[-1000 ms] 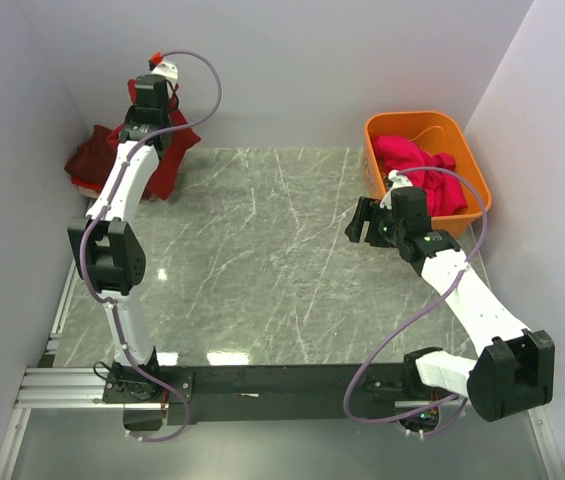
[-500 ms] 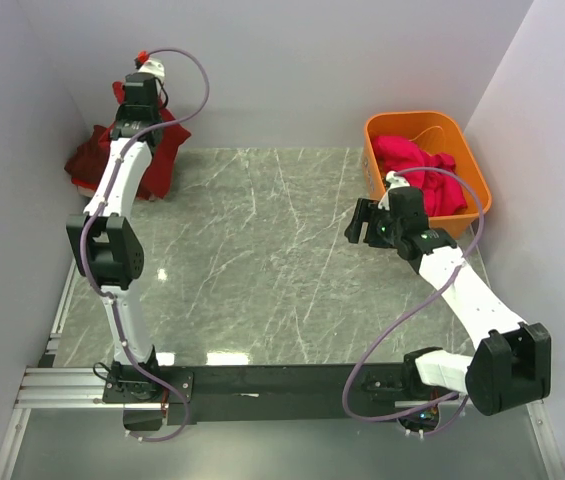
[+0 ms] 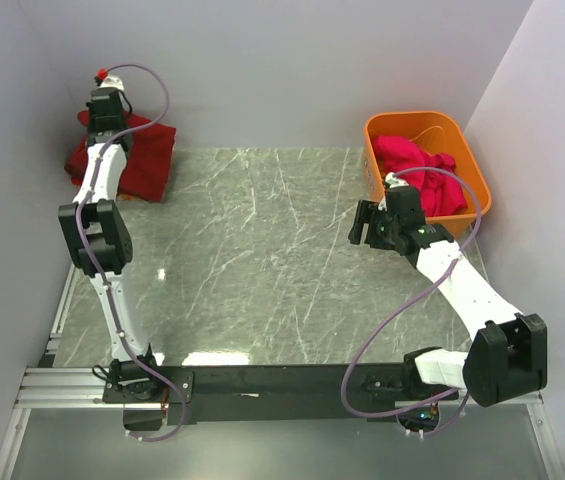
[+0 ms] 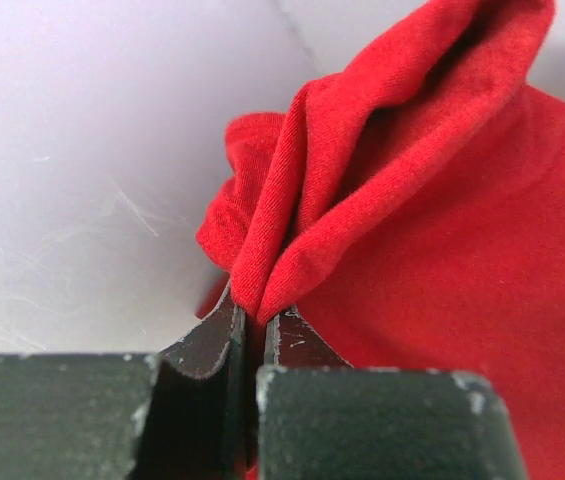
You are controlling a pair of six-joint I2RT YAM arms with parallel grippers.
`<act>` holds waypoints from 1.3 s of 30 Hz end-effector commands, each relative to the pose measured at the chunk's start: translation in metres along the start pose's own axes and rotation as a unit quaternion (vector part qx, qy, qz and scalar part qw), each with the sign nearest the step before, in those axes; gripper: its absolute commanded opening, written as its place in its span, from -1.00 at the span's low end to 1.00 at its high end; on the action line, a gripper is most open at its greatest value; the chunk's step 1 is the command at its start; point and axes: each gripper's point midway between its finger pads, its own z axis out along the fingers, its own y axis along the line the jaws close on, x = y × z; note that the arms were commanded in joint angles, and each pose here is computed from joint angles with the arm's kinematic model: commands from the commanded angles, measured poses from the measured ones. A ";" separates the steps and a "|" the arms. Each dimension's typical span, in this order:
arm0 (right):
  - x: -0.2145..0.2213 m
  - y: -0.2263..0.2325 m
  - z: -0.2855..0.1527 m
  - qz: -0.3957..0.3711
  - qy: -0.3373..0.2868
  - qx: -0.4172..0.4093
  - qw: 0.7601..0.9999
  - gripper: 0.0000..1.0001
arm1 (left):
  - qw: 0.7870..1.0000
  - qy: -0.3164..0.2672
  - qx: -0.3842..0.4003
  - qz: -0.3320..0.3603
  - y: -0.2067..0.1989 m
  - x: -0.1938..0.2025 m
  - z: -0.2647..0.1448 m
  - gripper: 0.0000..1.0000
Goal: Fold and stack the t-shirts
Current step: Neatly place the folded tshirt to the corner, then reset both grippers
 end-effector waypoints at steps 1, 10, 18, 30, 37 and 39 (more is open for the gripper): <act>-0.024 -0.002 -0.013 0.000 -0.032 0.016 0.999 0.65 | 0.995 -0.068 -0.048 -0.054 0.043 -0.039 0.010 -0.99; -0.015 -0.008 -0.017 0.011 -0.012 0.035 0.999 0.65 | 0.995 -0.062 -0.040 -0.064 0.049 -0.011 0.040 -0.96; -0.018 -0.004 -0.017 0.017 -0.008 0.031 0.999 0.65 | 0.993 -0.065 -0.056 -0.082 0.051 -0.005 0.052 0.41; -0.020 -0.003 -0.019 0.016 -0.024 0.024 0.999 0.66 | 0.986 -0.077 -0.012 -0.146 0.035 -0.049 0.005 0.99; -0.030 0.007 -0.023 0.028 -0.056 -0.006 0.998 0.67 | 0.946 -0.077 0.170 -0.264 -0.062 -0.099 -0.092 0.99; -0.033 0.012 -0.025 0.030 -0.064 -0.017 0.997 0.67 | 0.930 -0.052 0.200 -0.305 -0.079 -0.096 -0.113 0.99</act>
